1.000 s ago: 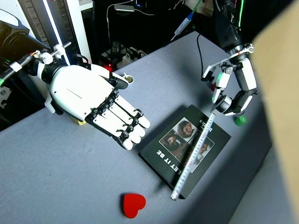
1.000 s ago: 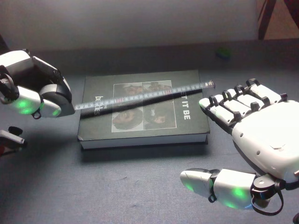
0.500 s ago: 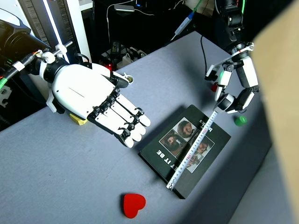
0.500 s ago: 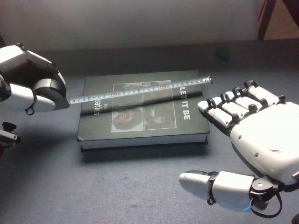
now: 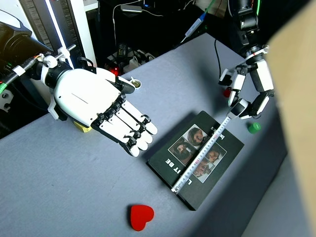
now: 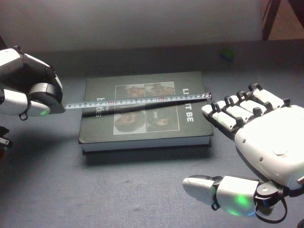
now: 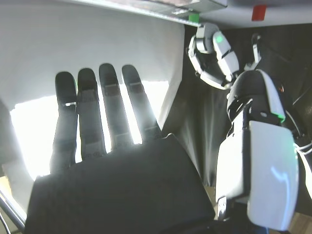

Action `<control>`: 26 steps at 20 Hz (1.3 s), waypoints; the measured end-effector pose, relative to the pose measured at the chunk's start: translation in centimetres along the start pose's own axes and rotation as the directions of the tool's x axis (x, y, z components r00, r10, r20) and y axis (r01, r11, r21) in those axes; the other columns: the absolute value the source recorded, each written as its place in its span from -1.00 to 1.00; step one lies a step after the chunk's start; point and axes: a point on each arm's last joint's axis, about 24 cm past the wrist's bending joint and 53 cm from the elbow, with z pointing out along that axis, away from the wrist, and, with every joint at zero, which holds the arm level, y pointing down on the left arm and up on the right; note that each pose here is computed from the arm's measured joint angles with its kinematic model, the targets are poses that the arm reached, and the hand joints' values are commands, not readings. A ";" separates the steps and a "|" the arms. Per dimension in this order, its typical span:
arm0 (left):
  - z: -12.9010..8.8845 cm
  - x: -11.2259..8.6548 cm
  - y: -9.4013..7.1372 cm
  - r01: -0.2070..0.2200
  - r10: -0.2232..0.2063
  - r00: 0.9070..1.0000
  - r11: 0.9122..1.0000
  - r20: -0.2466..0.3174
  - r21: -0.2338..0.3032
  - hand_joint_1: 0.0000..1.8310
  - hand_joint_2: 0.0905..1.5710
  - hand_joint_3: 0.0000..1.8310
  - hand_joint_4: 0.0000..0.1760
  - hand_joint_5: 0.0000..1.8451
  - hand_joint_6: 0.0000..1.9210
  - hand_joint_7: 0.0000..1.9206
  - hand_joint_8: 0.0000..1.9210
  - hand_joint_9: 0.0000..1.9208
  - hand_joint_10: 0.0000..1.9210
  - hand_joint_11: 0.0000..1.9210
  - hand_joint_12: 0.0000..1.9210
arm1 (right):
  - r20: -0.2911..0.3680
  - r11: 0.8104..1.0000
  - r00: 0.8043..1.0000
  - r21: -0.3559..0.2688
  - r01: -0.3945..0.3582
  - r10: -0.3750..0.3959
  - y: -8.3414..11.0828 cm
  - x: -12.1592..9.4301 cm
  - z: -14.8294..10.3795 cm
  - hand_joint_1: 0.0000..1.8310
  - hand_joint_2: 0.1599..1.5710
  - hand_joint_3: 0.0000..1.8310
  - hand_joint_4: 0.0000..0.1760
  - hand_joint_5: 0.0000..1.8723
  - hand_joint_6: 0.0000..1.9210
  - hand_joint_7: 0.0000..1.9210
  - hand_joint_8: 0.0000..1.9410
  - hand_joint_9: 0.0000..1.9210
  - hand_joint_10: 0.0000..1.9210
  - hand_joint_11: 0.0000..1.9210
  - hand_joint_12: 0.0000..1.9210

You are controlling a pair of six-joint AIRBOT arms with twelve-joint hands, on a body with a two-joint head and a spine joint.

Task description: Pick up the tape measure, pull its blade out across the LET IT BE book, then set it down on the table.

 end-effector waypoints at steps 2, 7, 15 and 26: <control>-0.1 -0.7 0.1 -0.007 0.007 1.000 1.000 0.009 0.009 0.63 0.31 -1.00 -1.00 0.03 -0.10 0.14 -0.46 0.17 -0.13 -0.02 0.49 | 0.000 1.000 1.000 0.001 0.000 0.000 0.0 0.0 0.0 -1.00 0.17 -1.00 -1.00 -0.82 -1.00 -0.77 -1.00 -0.79 -0.99 -1.00 -0.24; -0.2 -0.6 0.3 -0.021 0.021 1.000 1.000 0.005 0.014 0.63 0.31 -1.00 -1.00 0.02 -0.11 0.16 -0.49 0.17 -0.13 -0.01 0.48 | -0.001 1.000 1.000 0.000 0.000 0.000 0.0 0.0 0.0 -1.00 0.17 -0.99 -1.00 -0.83 -1.00 -0.77 -1.00 -0.79 -1.00 -1.00 -0.25; -0.2 -0.9 0.5 -0.020 0.020 1.000 1.000 0.006 0.023 0.63 0.31 -1.00 -1.00 0.04 -0.11 0.17 -0.51 0.16 -0.12 -0.02 0.48 | -0.001 1.000 1.000 -0.001 0.000 0.000 0.0 0.0 0.0 -1.00 0.18 -1.00 -1.00 -0.83 -1.00 -0.77 -1.00 -0.80 -1.00 -1.00 -0.25; -0.4 -1.1 0.5 -0.013 0.013 1.000 0.999 0.004 0.031 0.63 0.31 -1.00 -1.00 0.03 -0.10 0.17 -0.51 0.17 -0.13 -0.02 0.49 | -0.002 1.000 1.000 -0.001 0.000 0.000 0.0 0.1 0.0 -1.00 0.18 -1.00 -1.00 -0.81 -0.99 -0.77 -1.00 -0.78 -0.99 -1.00 -0.21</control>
